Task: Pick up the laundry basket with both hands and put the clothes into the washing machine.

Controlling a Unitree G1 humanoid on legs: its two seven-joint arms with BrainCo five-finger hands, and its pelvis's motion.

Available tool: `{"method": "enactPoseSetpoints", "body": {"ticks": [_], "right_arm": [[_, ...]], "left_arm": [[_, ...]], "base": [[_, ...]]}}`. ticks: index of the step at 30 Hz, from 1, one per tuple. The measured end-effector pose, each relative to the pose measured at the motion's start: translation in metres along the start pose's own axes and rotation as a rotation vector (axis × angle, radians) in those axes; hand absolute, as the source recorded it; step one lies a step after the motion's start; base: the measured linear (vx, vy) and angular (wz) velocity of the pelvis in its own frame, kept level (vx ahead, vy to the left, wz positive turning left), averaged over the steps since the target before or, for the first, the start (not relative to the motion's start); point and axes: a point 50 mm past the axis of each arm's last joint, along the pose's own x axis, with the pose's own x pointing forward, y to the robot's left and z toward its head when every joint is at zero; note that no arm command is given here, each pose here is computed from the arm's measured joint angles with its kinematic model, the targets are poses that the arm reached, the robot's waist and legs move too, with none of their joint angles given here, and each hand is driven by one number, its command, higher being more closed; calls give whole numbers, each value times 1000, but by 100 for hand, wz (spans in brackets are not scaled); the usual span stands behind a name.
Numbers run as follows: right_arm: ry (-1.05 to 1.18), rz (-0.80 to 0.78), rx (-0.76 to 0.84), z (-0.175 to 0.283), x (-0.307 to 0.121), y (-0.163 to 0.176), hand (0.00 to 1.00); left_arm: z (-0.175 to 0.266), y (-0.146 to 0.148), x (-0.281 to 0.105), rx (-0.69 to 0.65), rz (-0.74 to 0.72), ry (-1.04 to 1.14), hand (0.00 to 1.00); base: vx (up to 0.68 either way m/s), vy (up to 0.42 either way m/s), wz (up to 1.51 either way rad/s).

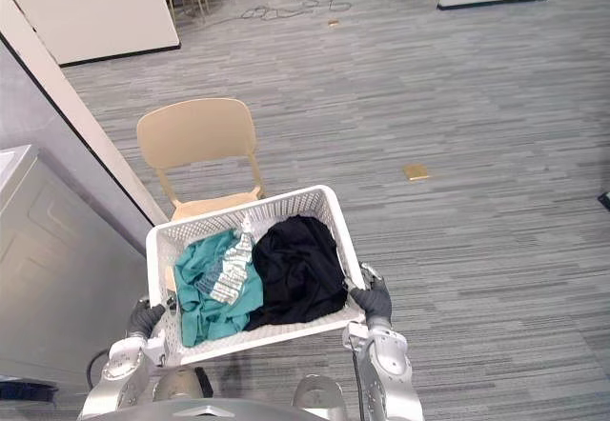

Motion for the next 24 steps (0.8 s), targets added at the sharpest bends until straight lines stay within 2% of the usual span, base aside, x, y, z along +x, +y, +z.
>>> {"method": "enactPoseSetpoints", "body": {"ticks": [4, 7, 12, 18, 24], "right_arm": [[49, 6, -36, -9, 6, -2, 100], [113, 8, -88, -20, 6, -7, 100], [106, 64, -79, -17, 17, 23, 100], [-24, 172, -136, 26, 62, 57, 100], [-156, 220, -231, 89, 107, 86, 100]], "left_arm": [[-10, 3, 0, 8, 10, 43, 100], [-25, 5, -5, 24, 13, 102, 100], [-6, 35, 4, 104, 59, 53, 100], [64, 44, 30, 122, 86, -158, 100], [136, 35, 66, 135, 95, -277, 100]], "base": [[330, 267, -30], [293, 512, -21], [154, 348, 1], [-61, 97, -3], [-177, -13, -5]]}}
